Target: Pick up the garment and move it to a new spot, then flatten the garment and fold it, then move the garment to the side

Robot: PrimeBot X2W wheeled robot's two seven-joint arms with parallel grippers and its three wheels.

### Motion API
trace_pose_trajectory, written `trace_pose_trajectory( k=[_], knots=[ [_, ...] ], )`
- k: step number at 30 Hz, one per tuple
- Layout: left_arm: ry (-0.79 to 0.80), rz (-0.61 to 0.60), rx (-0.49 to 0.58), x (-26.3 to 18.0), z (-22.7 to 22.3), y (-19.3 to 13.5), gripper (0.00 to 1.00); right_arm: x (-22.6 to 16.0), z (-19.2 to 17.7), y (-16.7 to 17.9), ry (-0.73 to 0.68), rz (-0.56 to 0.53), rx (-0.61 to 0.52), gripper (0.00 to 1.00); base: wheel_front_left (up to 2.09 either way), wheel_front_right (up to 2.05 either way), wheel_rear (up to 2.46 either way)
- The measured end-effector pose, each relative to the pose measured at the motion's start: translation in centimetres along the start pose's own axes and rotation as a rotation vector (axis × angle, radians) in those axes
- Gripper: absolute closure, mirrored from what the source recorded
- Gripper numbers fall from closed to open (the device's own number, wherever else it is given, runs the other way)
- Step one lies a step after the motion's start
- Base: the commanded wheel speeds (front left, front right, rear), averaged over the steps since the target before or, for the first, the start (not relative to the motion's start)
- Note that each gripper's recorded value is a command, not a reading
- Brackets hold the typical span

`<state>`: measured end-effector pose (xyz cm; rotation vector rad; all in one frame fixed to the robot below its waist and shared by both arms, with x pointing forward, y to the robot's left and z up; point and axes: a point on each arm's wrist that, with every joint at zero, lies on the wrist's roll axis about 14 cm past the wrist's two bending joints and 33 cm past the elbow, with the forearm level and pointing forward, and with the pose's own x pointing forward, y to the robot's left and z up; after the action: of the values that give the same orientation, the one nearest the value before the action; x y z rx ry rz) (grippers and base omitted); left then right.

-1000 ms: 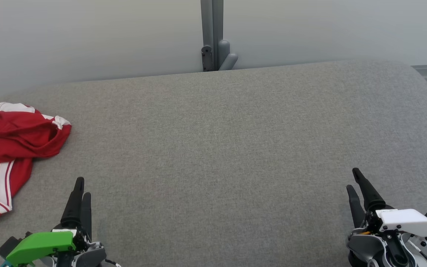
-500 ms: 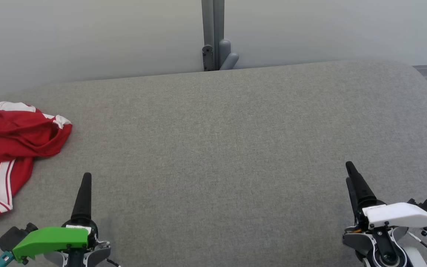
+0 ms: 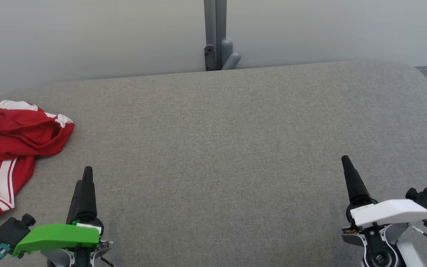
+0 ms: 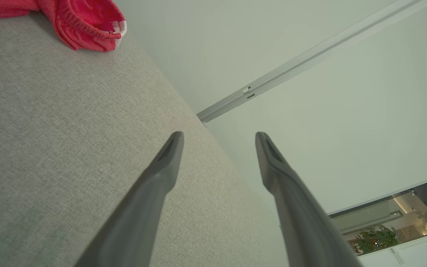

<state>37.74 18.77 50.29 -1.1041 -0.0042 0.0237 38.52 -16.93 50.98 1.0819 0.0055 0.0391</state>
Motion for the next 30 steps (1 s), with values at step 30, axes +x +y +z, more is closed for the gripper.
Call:
trace_pose_trajectory(
  k=[30],
  knots=[
    [-0.028,-0.101,0.596,-0.1,-1.1,-3.6,0.0,-0.1,-1.2,3.6,-0.005,0.149,-0.527,0.0,0.0,0.0,0.0]
  ],
)
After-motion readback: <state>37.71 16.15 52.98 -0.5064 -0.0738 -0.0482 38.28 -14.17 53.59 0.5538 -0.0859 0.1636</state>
